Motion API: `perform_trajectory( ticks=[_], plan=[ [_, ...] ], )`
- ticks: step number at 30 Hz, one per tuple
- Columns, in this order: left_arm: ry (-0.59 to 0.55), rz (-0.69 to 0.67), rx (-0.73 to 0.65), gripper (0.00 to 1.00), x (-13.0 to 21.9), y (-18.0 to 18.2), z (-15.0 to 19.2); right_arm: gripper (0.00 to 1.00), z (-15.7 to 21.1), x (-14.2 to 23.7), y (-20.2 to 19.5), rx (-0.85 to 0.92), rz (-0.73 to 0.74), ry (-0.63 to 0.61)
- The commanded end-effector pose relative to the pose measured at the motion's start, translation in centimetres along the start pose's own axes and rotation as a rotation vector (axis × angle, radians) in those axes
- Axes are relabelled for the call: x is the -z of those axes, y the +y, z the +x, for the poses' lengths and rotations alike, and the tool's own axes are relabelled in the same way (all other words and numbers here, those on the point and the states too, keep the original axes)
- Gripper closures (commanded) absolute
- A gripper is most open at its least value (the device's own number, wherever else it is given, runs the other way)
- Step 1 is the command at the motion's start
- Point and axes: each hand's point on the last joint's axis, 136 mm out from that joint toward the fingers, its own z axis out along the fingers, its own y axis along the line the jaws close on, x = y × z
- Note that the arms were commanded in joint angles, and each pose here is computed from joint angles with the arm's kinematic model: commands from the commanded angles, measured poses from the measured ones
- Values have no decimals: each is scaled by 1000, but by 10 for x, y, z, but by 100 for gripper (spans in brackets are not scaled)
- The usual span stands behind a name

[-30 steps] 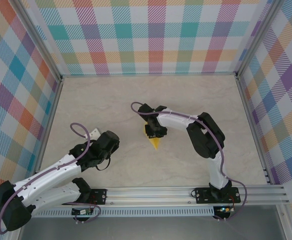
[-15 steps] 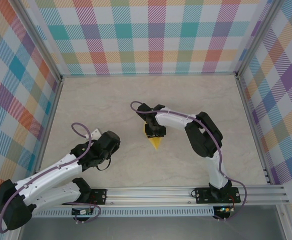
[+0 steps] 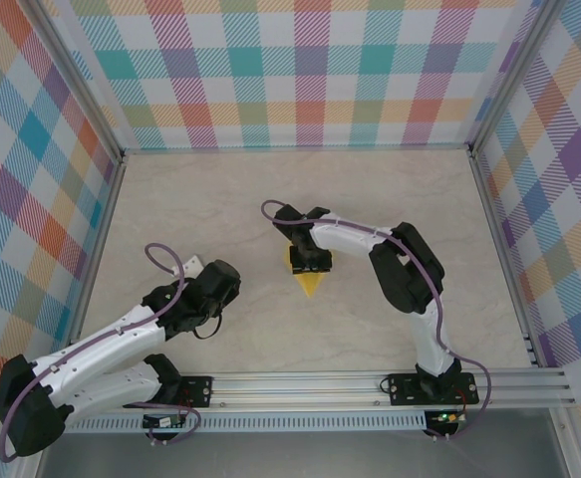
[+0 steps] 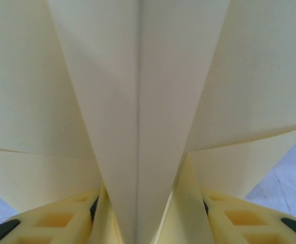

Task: Fold a paper plane with a square sheet of paper (pick it up from the middle)
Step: Move the paper plane to the center of the table.

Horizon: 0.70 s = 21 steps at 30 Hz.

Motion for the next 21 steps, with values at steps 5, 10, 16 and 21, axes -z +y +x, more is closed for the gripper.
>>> perform_trajectory(
  ticks=[5, 10, 16, 21],
  plan=[
    [0, 15, -47, 67, 0, -12, -4, 45, -5, 39, -1, 10, -62, -58],
    [5, 14, -52, 66, -1, -13, -3, 42, -8, 60, -6, 8, -73, -97],
    [-11, 27, -77, 63, 2, -18, -8, 41, -19, 106, -17, 14, -118, -222],
    [-34, 39, -100, 57, 6, -21, -13, 39, -25, 136, -42, -24, -82, -327]
  ],
)
